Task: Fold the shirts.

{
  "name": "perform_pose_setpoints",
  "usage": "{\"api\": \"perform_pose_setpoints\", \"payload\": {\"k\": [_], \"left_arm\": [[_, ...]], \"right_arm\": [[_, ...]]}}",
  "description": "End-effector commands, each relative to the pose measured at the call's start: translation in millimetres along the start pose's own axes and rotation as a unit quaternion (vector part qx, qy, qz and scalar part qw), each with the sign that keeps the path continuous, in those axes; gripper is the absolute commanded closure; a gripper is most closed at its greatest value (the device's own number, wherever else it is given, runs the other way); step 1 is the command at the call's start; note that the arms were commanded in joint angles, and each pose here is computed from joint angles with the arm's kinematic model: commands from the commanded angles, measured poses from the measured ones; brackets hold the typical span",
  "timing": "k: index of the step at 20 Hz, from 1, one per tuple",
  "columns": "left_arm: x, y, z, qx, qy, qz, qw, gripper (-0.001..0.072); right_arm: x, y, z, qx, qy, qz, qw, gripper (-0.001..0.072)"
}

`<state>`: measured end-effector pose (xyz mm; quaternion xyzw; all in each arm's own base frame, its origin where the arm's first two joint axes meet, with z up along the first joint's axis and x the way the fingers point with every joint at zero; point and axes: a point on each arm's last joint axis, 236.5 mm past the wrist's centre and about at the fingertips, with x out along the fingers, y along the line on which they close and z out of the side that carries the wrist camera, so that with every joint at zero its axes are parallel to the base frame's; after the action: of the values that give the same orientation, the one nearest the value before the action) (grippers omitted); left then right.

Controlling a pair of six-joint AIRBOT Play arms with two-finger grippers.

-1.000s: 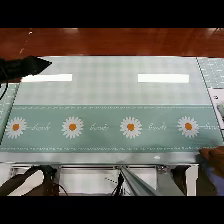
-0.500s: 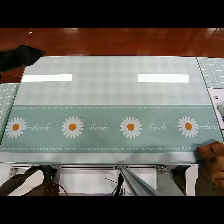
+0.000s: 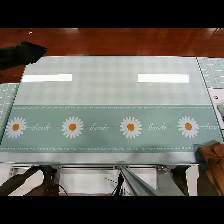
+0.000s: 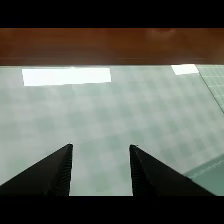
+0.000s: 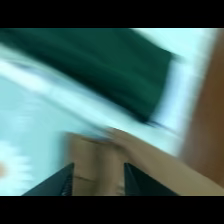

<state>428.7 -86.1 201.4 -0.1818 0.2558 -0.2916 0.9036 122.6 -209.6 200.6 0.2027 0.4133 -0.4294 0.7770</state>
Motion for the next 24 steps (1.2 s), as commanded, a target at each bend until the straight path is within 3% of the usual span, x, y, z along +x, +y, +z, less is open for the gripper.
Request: {"api": "perform_pose_setpoints", "payload": {"k": [1, 2, 4, 6, 7, 10, 15, 19, 24], "left_arm": [[16.8, -33.2, -32.6, 0.036, 0.064, -0.033, 0.997, 0.0261], [24.2, -37.5, -49.9, 0.05, 0.098, -0.023, 0.994, 0.0262], [30.8, -29.6, -88.8, 0.052, 0.181, 0.043, 0.981, 0.025], [26.5, -18.8, -117.3, 0.06, 0.245, 0.117, 0.961, 0.0074], [25.0, -19.2, -126.7, 0.07, 0.264, 0.133, 0.953, 0.001], [24.1, -23.0, -143.3, 0.105, 0.296, 0.169, 0.934, -0.0013], [16.5, -19.4, -155.4, 0.119, 0.32, 0.219, 0.914, -0.0013], [20.3, -18.3, -152.3, 0.119, 0.311, 0.22, 0.917, -0.0013], [21.7, -18.6, -151.1, 0.119, 0.308, 0.219, 0.918, -0.0013]], "right_arm": [[-25.1, 163.1, 27.9, -0.014, -0.019, 0.346, 0.938, 0.0314], [-22.9, 185.4, 18.0, -0.051, 0.003, 0.37, 0.927, 0.0313], [-2.4, 210.5, -10.7, -0.175, 0.038, 0.351, 0.919, 0.0304], [19.0, 229.7, -40.6, -0.289, 0.07, 0.306, 0.905, 0.0138], [24.9, 243.5, -55.1, -0.342, 0.079, 0.292, 0.89, 0.0104], [28.5, 286.7, -95.2, -0.452, 0.088, 0.282, 0.841, 0.0103], [30.4, 327.1, -133.7, -0.512, 0.094, 0.287, 0.804, 0.0102], [31.0, 333.1, -135.4, -0.486, 0.101, 0.291, 0.818, 0.0104], [20.9, 336.2, -149.6, -0.478, 0.127, 0.316, 0.809, 0.0104]]}}
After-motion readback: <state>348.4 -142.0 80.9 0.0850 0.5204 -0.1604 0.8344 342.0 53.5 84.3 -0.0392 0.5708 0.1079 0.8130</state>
